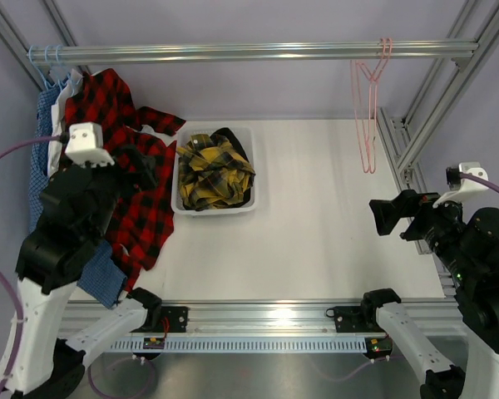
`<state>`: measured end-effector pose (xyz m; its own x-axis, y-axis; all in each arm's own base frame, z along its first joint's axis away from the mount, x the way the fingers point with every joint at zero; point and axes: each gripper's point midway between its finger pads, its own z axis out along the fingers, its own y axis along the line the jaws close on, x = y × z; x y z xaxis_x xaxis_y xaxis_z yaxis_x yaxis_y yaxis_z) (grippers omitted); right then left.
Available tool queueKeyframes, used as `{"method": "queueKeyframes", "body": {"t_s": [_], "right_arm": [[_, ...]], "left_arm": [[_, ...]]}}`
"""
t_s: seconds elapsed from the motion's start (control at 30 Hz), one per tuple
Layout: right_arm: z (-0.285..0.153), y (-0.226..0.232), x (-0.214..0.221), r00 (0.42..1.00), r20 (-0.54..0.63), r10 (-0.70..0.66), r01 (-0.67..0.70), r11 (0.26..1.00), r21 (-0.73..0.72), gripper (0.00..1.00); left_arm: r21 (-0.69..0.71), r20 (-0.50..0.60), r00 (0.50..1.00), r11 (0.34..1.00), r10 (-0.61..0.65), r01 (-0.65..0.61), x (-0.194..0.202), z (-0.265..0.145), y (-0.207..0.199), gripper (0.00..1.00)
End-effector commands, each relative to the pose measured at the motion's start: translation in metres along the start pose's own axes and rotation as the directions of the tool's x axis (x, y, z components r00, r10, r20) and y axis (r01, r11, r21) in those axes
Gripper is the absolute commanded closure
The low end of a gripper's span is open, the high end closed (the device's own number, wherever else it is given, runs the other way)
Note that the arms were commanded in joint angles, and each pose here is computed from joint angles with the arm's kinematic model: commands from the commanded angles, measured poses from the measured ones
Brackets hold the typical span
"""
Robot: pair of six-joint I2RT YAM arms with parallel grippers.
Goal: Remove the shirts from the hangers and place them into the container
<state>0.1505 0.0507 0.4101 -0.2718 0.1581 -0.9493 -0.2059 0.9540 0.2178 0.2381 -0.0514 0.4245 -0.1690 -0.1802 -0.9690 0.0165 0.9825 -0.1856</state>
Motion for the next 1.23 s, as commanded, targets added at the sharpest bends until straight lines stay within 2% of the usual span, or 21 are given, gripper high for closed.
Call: {"method": "queueKeyframes", "body": {"t_s": [0.0,0.17,0.27,0.43,0.63,1.2], "right_arm": [[-0.008,-0.005,-0.014,0.997,0.072,0.016,-0.019,0.999,0.036,0.01],[-0.015,-0.012,0.000,0.997,0.079,0.009,-0.013,0.999,0.052,0.00],[-0.024,-0.012,0.002,0.994,0.106,0.005,-0.010,0.999,0.043,0.01],[-0.039,-0.015,0.004,0.989,0.147,-0.006,0.001,0.999,0.040,0.00],[-0.047,-0.015,0.018,0.989,0.148,-0.007,0.005,1.000,0.016,0.01],[-0.048,-0.011,0.026,0.988,0.157,0.004,-0.001,1.000,-0.020,0.01]], "left_arm": [[-0.013,-0.005,1.000,1.000,-0.011,0.011,0.010,-0.029,0.017,0.01],[-0.091,-0.029,0.999,0.996,-0.013,0.010,0.041,-0.076,0.058,0.01],[-0.151,-0.041,0.999,0.989,-0.015,0.008,0.062,-0.088,0.078,0.01],[-0.161,-0.025,0.998,0.986,-0.056,0.051,0.079,-0.114,0.094,0.01],[-0.186,-0.082,0.996,0.982,-0.035,0.019,0.100,-0.121,0.104,0.01],[-0.181,-0.088,0.996,0.983,-0.030,0.013,0.108,-0.117,0.104,0.01]]}}
